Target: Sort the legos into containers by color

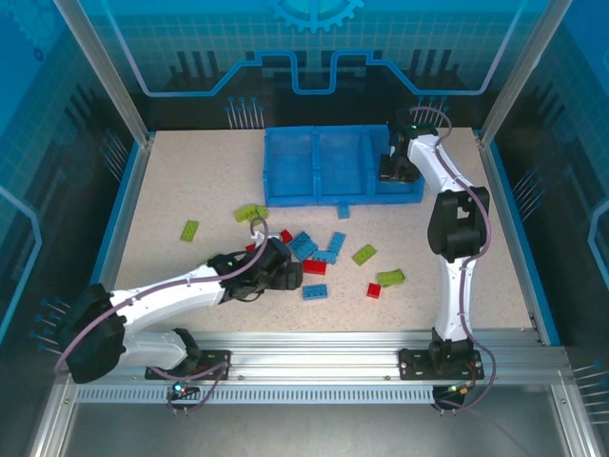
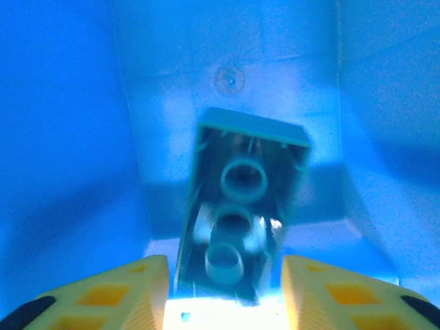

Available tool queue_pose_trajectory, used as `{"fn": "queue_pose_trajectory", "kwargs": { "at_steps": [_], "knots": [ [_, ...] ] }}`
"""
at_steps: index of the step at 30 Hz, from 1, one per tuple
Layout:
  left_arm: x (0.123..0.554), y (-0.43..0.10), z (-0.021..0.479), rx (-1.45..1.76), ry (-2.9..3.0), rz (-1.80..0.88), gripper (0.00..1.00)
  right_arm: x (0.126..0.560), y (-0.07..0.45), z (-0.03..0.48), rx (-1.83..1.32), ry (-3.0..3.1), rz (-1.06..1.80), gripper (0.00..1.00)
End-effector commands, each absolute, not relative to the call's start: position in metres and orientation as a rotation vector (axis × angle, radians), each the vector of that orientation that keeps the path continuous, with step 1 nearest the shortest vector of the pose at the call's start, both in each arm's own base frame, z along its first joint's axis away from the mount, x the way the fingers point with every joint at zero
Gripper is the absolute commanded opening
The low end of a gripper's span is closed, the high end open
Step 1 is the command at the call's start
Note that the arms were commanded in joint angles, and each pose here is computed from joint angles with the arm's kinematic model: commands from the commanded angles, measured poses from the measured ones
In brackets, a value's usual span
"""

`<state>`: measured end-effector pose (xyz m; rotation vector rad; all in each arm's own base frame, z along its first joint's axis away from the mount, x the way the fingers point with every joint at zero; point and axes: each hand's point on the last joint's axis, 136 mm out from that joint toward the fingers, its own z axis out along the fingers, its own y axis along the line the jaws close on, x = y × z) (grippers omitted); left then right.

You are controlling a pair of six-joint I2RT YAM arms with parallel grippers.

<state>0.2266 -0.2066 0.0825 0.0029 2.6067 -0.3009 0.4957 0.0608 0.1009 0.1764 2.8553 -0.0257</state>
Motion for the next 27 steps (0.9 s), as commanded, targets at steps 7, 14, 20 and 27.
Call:
{"fn": "queue_pose_trajectory", "kwargs": {
  "at_steps": [7, 14, 20, 27],
  "knots": [
    [0.203, -0.255, 0.06, -0.051, 2.799, -0.246, 0.99, 0.478, 0.069, 0.116, 0.176, 2.844, 0.077, 0.72],
    [0.197, -0.284, 0.048, -0.076, 2.864, -0.269, 0.99, 0.454, 0.068, 0.148, 0.197, 2.746, 0.134, 0.77],
    [0.201, -0.293, 0.037, -0.086, 2.886, -0.224, 0.99, 0.421, 0.067, 0.156, 0.209, 2.709, 0.191, 0.78],
    [0.206, -0.297, 0.025, -0.076, 2.91, -0.148, 0.98, 0.382, 0.056, 0.157, 0.21, 2.692, 0.163, 0.78]
  ]
}}
